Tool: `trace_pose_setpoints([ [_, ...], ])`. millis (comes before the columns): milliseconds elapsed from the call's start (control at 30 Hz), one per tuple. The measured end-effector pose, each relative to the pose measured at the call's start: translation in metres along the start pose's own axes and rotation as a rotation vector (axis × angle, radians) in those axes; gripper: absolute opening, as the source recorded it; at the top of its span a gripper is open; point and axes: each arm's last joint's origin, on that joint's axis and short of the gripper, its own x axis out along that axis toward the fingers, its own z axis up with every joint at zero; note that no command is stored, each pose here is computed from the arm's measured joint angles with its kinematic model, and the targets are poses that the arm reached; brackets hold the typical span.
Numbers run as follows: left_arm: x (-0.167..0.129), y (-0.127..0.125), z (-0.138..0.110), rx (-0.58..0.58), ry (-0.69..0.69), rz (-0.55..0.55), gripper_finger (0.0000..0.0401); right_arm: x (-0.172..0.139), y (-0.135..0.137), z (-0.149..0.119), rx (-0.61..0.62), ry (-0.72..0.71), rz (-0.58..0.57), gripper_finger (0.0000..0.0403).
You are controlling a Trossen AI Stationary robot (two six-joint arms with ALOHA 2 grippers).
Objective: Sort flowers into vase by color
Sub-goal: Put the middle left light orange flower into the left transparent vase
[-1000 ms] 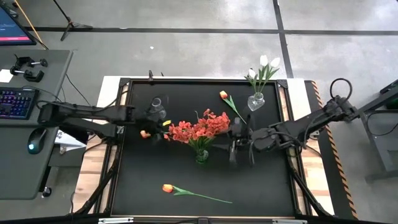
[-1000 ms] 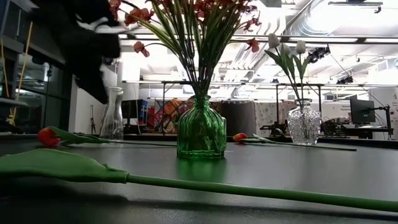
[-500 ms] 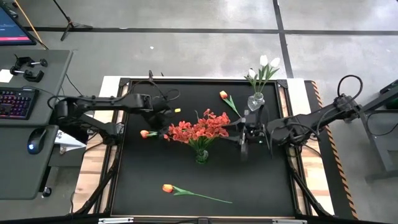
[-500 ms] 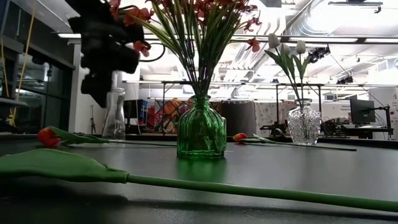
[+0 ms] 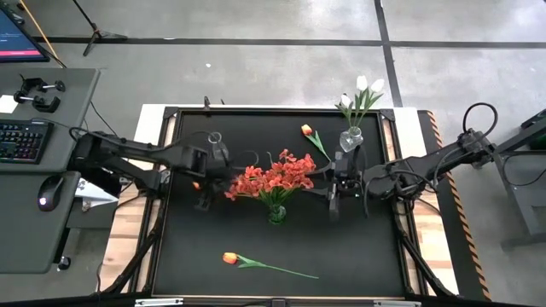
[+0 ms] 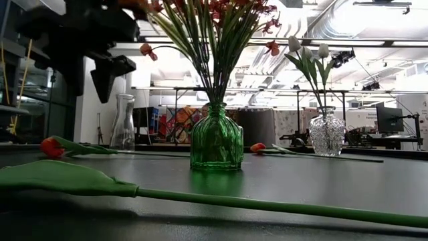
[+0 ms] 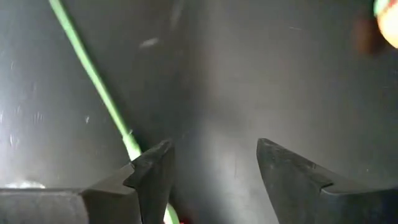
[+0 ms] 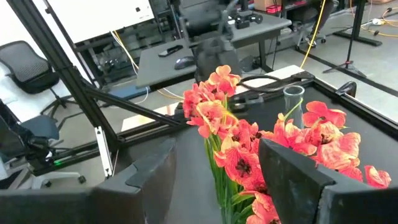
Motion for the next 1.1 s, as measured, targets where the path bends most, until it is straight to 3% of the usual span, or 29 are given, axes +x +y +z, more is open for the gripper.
trace_pose_setpoints([
  [67,0.001,-0.007,0.003,0.084,-0.006,0.018,0.0209,0.000,0.000,-0.001,-0.003,0.006,0.002,0.0216],
  [233,0.005,-0.009,0.003,0.395,0.085,0.250,0.0198,0.000,-0.001,-0.002,-0.010,0.017,-0.003,0.0216],
  [333,0.011,-0.006,-0.004,0.475,0.149,0.267,0.0193,0.000,-0.001,-0.002,-0.009,0.016,-0.003,0.0216],
  [533,0.029,-0.002,-0.022,0.494,0.240,0.270,0.0188,0.000,-0.001,-0.003,-0.015,0.025,-0.007,0.0216],
  [733,0.039,-0.001,-0.036,0.596,0.367,0.359,0.0178,0.000,-0.001,-0.003,-0.024,0.028,-0.008,0.0216],
  [867,0.030,0.000,-0.031,0.590,0.342,0.392,0.0170,0.000,-0.001,-0.003,-0.024,0.028,-0.009,0.0216],
  [1100,-0.011,0.005,-0.029,0.504,0.175,0.470,0.0165,0.000,-0.001,-0.004,-0.028,0.037,-0.008,0.0216],
])
